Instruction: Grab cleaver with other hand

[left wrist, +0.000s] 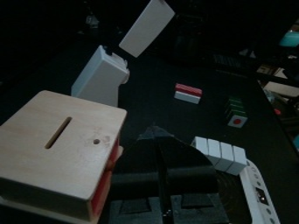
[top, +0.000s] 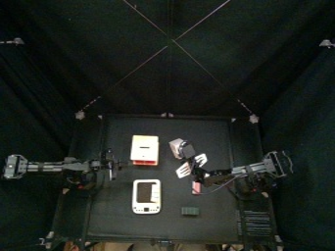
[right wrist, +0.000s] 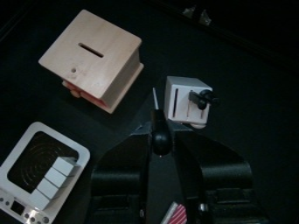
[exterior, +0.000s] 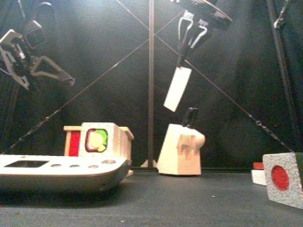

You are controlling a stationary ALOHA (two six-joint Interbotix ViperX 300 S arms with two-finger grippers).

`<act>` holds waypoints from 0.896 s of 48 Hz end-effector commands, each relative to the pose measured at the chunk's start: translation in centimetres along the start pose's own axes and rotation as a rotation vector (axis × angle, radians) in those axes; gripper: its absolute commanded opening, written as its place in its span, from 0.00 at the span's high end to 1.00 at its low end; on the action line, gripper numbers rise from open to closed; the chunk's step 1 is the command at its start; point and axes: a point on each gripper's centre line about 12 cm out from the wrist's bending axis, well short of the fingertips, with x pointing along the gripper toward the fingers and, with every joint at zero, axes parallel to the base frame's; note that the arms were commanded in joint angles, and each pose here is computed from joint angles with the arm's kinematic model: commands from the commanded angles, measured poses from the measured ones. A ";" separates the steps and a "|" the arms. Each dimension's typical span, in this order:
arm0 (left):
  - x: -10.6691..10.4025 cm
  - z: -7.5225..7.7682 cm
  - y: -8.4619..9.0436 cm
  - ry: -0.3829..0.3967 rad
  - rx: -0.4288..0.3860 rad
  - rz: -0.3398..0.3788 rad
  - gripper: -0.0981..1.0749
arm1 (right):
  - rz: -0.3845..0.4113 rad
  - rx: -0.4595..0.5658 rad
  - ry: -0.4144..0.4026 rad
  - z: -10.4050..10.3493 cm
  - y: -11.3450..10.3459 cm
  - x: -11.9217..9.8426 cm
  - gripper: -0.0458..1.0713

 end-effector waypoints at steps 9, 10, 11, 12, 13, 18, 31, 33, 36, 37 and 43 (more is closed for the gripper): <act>0.2 1.1 -0.1 -0.046 0.004 -0.003 0.90 | 0.074 -0.031 -0.071 0.0 0.1 -2.2 0.43; 0.2 1.1 -0.1 -0.047 0.004 -0.003 0.90 | 0.078 -0.032 -0.077 -0.1 0.1 -2.3 0.43; 0.2 1.2 -0.1 -0.050 0.004 -0.003 0.89 | 0.084 -0.027 -0.085 -0.1 0.1 -2.4 0.43; 0.2 1.2 -0.1 -0.052 0.004 -0.003 0.88 | 0.094 -0.020 -0.095 -0.2 0.2 -2.5 0.43; 0.2 1.2 -0.2 -0.055 0.004 -0.005 0.87 | 0.105 -0.011 -0.103 -0.2 0.2 -2.6 0.43; 0.2 1.4 -0.3 -0.068 0.003 -0.010 0.79 | 0.164 -0.006 -0.159 -0.5 0.5 -3.2 0.43; 0.1 2.7 -1.3 -0.149 0.019 -0.060 0.54 | 0.361 -0.021 -0.287 -2.0 0.0 -3.2 0.43; 0.1 2.9 -1.6 -0.167 0.022 -0.074 0.50 | 0.395 -0.017 -0.311 -2.1 -0.1 -3.3 0.43; 0.0 3.4 -2.0 -0.204 0.026 -0.093 0.45 | 0.464 -0.034 -0.361 -2.3 -0.1 -3.5 0.43; -0.1 3.7 -2.2 -0.224 0.028 -0.104 0.42 | 0.482 -0.041 -0.374 -2.4 -0.1 -3.5 0.43; -0.3 4.6 -2.8 -0.299 0.031 -0.137 0.32 | 0.578 -0.060 -0.443 -2.8 0.1 -3.6 0.43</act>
